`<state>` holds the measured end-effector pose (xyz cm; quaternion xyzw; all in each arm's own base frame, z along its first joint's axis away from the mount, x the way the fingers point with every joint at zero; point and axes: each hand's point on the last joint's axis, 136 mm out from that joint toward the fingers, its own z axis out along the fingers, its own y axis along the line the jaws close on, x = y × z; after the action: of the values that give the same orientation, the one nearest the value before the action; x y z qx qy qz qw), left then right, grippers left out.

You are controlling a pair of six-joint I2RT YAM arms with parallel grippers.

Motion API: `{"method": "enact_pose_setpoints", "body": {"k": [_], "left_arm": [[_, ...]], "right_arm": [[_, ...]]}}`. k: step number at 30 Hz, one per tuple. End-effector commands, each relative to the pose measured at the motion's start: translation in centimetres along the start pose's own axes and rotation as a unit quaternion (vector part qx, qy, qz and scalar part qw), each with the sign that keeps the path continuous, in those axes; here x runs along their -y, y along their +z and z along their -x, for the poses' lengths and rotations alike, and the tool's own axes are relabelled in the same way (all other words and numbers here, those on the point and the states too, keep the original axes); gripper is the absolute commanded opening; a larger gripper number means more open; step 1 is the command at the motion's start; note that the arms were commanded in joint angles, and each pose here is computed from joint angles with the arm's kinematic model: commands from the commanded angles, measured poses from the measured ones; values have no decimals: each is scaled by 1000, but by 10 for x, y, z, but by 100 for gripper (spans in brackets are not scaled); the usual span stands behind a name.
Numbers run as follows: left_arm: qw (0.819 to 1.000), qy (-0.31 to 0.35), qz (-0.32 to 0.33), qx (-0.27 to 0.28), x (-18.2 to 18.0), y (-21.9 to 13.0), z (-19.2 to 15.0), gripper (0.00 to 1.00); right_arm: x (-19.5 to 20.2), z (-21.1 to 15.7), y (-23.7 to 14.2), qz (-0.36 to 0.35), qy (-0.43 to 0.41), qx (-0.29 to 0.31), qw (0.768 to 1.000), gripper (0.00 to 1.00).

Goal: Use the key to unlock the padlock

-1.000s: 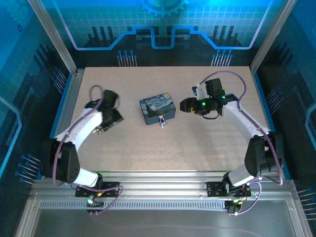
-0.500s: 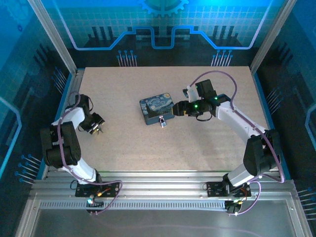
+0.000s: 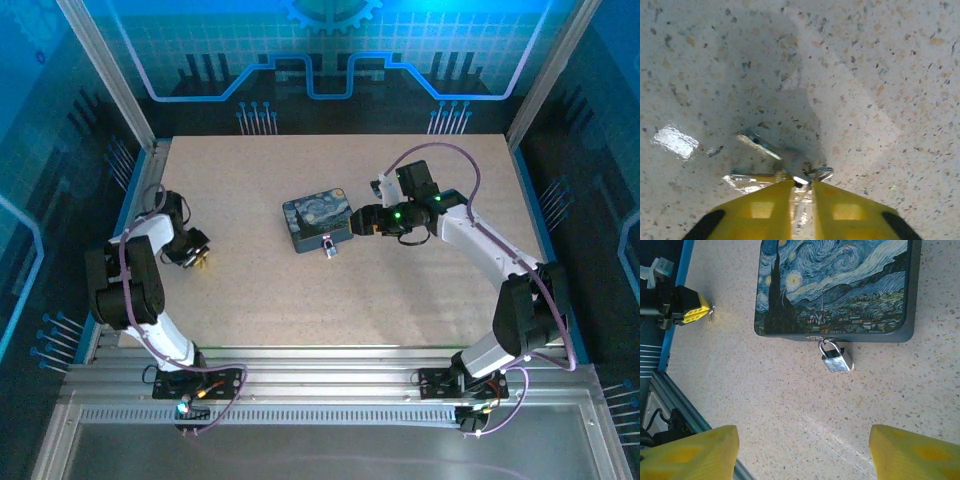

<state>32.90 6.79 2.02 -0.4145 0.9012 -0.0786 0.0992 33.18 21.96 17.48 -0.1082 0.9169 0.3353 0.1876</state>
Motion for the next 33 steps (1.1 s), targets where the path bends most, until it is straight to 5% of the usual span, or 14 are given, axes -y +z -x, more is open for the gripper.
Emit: {"method": "enact_pose_setpoints", "body": {"k": [1,4,17,18,20,21,33], "left_arm": [[1000,2,7,-2,-3,0,4,12],[1000,4,-1,-3,2,-4,5,1],[997,73,-6,27,28,-55,4,0],[996,78,10,33,24,-57,7,8],[994,91,42,39,17,-57,15,42],[993,97,53,39,14,-55,18,47],[994,95,58,1,9,-6,30,47]], "right_arm": [[-6,3,-13,-3,-12,11,1000,70],[-5,1,-13,-5,-8,9,1000,70],[-9,0,-17,3,-7,15,1000,70],[-9,0,-17,4,-7,14,1000,70],[-10,0,-18,6,-9,16,1000,70],[-10,-1,-19,6,-9,17,1000,70],[-14,1,-28,6,-15,27,1000,70]]}}
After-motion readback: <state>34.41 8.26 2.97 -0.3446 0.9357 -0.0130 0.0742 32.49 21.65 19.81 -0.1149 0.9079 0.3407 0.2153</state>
